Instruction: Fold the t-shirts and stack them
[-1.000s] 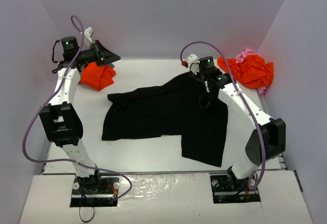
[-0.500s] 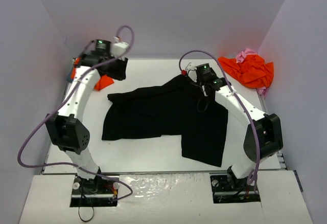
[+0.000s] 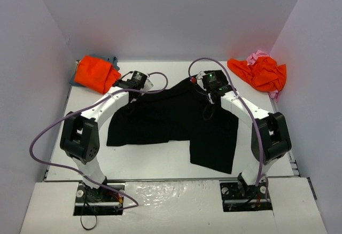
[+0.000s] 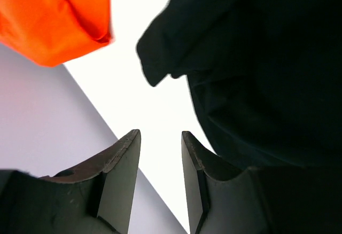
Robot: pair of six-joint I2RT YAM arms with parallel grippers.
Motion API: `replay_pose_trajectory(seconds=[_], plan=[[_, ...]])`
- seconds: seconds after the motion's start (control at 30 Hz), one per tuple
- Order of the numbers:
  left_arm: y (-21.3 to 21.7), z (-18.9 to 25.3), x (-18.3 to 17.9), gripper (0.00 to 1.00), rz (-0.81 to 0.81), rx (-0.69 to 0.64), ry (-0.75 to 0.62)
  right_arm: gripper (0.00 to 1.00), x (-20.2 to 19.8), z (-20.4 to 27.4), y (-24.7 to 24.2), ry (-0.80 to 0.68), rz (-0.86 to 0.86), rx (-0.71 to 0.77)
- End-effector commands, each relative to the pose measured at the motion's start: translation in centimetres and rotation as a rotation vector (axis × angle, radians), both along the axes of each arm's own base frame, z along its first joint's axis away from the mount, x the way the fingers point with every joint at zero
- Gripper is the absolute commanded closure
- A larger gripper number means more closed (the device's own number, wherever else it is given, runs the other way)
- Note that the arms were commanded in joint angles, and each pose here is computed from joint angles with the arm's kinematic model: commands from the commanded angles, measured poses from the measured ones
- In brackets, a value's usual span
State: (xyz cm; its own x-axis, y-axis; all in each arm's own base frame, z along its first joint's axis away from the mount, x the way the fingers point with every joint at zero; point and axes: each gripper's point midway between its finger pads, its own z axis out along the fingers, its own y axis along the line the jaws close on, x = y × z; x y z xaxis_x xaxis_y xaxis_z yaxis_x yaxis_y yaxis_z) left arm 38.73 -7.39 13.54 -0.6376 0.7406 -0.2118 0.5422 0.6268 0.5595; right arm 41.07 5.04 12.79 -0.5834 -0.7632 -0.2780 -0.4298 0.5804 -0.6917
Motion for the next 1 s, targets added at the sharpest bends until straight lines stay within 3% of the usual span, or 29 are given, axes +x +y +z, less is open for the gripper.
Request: replay_pose_trajectory(seconds=[0.0,0.27,0.57,0.63,0.7,0.87,0.97], plan=[[1.4,3.1,3.3,0.67,0.032,0.095,-0.146,0.52,0.5,2.6,-0.5,-0.105,-0.052,0.035],[3.3,-1.3,5.6,0.71,0.033,0.099,-0.066,0.52,0.3,3.2,-0.6,-0.126,-0.062,0.044],[5.2,-2.7,6.9,0.74,0.062,0.107,-0.032,0.52,0.7,3.4,-0.3,-0.128,-0.063,0.037],[5.5,-3.0,7.4,0.81,0.070,0.119,-0.029,0.52,0.7,3.4,-0.1,-0.127,-0.059,0.034],[5.6,-3.5,7.8,0.99,0.072,0.122,-0.021,0.52,0.7,3.6,0.1,-0.130,-0.056,0.033],[5.4,-3.5,9.0,1.00,0.076,0.112,-0.018,0.55,0.3,3.8,1.2,-0.126,-0.017,0.057],[5.2,-3.4,9.5,1.00,0.072,0.105,-0.016,0.58,-0.9,3.5,4.3,-0.074,0.103,0.146]])
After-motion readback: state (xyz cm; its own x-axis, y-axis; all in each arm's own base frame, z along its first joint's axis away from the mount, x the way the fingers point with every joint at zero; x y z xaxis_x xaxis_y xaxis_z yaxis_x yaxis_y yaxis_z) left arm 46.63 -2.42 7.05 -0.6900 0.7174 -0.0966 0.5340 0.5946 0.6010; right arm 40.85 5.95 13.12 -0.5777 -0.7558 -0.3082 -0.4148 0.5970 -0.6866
